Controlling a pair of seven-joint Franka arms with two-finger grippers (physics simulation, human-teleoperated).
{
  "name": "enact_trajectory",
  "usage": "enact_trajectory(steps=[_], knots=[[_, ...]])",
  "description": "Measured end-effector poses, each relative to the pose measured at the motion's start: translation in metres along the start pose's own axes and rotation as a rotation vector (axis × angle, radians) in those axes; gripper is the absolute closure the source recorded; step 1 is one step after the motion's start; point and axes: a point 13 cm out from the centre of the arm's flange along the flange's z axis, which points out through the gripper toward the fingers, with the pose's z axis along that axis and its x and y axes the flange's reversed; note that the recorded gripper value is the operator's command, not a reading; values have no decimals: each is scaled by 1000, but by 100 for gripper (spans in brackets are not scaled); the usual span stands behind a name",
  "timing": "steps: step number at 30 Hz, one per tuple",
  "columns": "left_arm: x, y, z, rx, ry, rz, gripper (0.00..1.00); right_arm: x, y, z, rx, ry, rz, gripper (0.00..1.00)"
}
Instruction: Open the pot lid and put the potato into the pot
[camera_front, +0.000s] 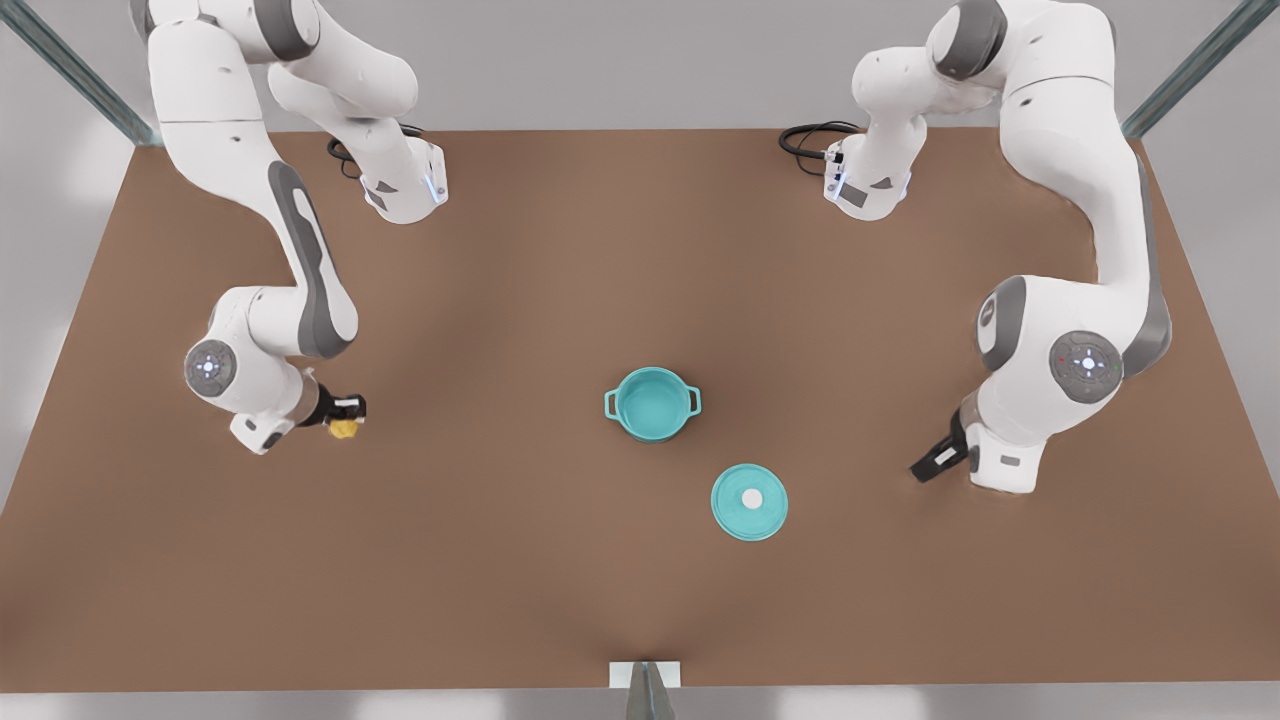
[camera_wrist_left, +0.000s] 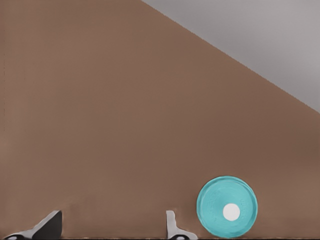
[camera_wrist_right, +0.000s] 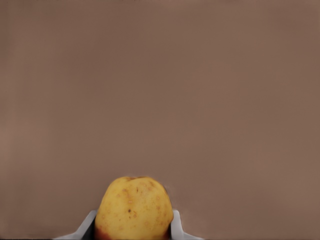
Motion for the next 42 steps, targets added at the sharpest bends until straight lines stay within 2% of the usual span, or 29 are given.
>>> enact_trajectory(steps=[3, 8, 16, 25, 34, 39, 40, 41, 42], knots=[[-4, 10, -40, 41, -6, 66, 0, -12, 82, -16, -25, -9, -135, 56], [-4, 13, -26, 26, 26, 214, 0, -23, 231, -29, -113, -29, -318, 56], [-11, 16, -19, 35, 27, 372, 0, -59, 389, -13, -215, -69, -442, 57], [-17, 6, -26, 51, -1, 494, 0, -40, 456, 42, -200, -69, -471, 58], [-14, 4, -22, 40, -1, 575, 0, -51, 509, 72, -224, -141, -450, 58], [-12, 1, -21, 38, 0, 608, 0, -44, 517, 83, -226, -140, -428, 57], [-11, 1, -21, 38, 0, 614, 0, -44, 518, 84, -225, -141, -424, 55], [-11, 1, -21, 38, 0, 618, 0, -44, 518, 85, -224, -143, -419, 16], [-11, 1, -21, 38, 0, 623, 0, -45, 518, 85, -221, -145, -412, 1]])
